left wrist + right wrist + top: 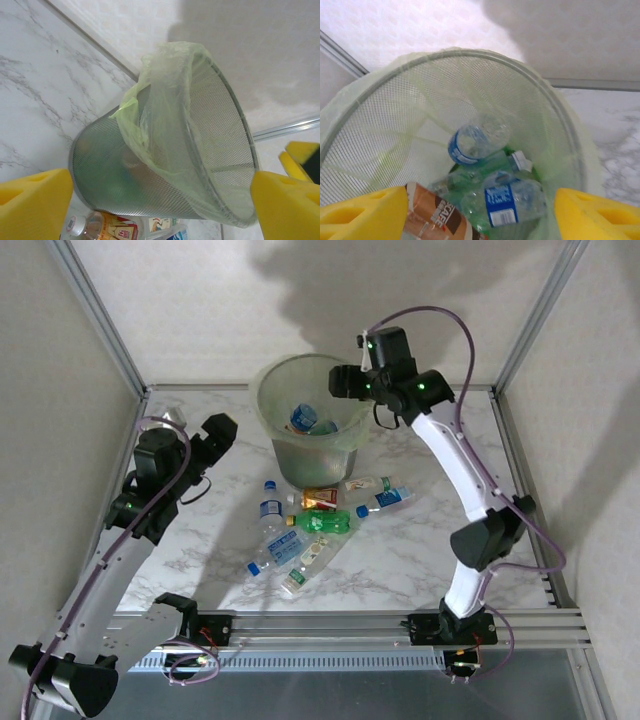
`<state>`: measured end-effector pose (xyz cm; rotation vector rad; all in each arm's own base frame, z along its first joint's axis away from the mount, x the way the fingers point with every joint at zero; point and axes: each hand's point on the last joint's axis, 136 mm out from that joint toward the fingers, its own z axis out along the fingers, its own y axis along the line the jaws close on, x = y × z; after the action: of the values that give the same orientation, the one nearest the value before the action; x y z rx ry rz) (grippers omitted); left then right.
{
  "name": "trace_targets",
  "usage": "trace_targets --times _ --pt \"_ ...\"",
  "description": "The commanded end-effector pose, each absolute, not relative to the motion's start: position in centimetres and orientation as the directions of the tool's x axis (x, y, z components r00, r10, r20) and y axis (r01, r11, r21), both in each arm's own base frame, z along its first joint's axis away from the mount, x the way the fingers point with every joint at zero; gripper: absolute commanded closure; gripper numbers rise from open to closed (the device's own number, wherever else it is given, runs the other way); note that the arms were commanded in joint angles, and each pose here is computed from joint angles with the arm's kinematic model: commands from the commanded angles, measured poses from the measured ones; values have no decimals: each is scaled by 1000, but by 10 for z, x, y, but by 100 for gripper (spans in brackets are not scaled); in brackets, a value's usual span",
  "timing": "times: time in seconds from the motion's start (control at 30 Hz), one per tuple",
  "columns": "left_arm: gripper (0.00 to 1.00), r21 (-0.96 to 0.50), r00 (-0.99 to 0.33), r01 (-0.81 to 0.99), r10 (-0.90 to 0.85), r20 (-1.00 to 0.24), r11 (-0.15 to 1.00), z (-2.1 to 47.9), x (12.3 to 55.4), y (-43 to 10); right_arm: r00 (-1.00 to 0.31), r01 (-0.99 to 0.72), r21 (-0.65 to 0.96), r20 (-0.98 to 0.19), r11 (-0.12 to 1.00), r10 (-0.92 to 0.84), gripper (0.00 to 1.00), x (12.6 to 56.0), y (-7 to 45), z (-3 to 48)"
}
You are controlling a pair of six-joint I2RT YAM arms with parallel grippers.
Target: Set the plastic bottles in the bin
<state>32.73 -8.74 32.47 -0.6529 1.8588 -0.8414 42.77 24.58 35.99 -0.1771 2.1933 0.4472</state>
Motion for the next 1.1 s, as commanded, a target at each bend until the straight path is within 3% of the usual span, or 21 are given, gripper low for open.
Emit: trace_targets --times 0.0,0.2,0.47,0.73,1.07 --pt "9 -769 -385 -90 -734 -559 633 321 323 -81 -554 -178 269 -822 947 130 22 411 214 380" --pt "10 -765 -389 -103 -734 -557 635 313 320 -79 -566 58 312 -772 948 289 19 375 159 338" --pt "12 -763 -405 -128 -736 -543 633 296 318 -78 -645 346 394 -559 852 521 19 328 106 219" --pt "12 -763 -417 -137 -735 -535 632 286 320 -80 -694 468 415 -374 780 615 18 314 108 138" --pt "12 -761 -424 -140 -733 -531 633 280 319 -81 -706 536 406 -265 740 657 19 319 121 95"
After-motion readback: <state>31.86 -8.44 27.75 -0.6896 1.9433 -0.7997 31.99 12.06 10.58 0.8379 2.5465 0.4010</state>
